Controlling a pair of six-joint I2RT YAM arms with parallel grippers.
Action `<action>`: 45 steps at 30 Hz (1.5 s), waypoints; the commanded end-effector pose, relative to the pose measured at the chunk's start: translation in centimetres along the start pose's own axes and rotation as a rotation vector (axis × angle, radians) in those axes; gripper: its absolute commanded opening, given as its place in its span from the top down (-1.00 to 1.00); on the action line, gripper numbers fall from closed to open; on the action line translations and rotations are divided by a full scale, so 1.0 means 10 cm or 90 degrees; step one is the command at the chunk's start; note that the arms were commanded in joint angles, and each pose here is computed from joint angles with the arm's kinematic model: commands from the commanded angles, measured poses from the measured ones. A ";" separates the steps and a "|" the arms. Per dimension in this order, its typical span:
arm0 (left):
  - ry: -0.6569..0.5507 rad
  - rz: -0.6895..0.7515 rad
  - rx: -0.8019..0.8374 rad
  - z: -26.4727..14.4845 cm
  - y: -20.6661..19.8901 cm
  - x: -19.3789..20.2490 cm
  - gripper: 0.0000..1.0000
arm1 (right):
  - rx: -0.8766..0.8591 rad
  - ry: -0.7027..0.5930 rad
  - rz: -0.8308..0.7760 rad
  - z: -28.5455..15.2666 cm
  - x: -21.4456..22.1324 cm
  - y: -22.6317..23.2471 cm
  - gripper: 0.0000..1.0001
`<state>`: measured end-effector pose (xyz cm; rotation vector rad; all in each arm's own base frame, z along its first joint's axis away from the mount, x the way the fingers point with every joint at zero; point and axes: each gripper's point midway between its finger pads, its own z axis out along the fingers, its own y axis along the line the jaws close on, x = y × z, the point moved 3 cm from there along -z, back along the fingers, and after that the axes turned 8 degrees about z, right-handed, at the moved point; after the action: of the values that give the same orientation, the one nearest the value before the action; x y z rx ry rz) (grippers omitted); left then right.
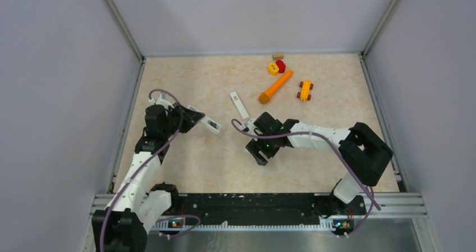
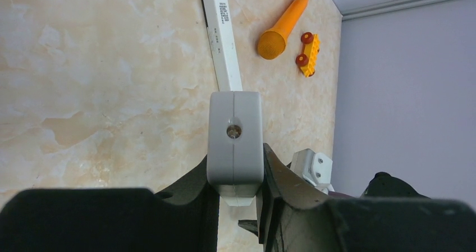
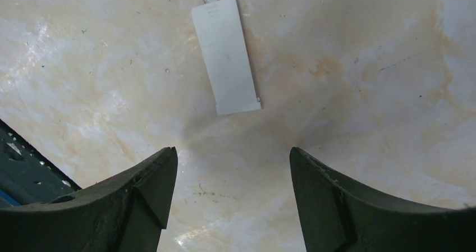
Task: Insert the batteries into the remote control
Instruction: Pick up the battery cover at the center of the board.
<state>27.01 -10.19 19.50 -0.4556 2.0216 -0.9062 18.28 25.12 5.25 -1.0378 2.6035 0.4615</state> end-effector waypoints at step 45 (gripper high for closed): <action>0.000 0.027 0.056 -0.08 -0.14 -0.13 1.00 | 0.109 0.051 -0.143 0.24 -0.28 -0.01 0.50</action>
<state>26.51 -9.91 19.46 -0.4311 2.0412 -0.9531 20.44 28.17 4.63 -1.2813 2.5133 0.2193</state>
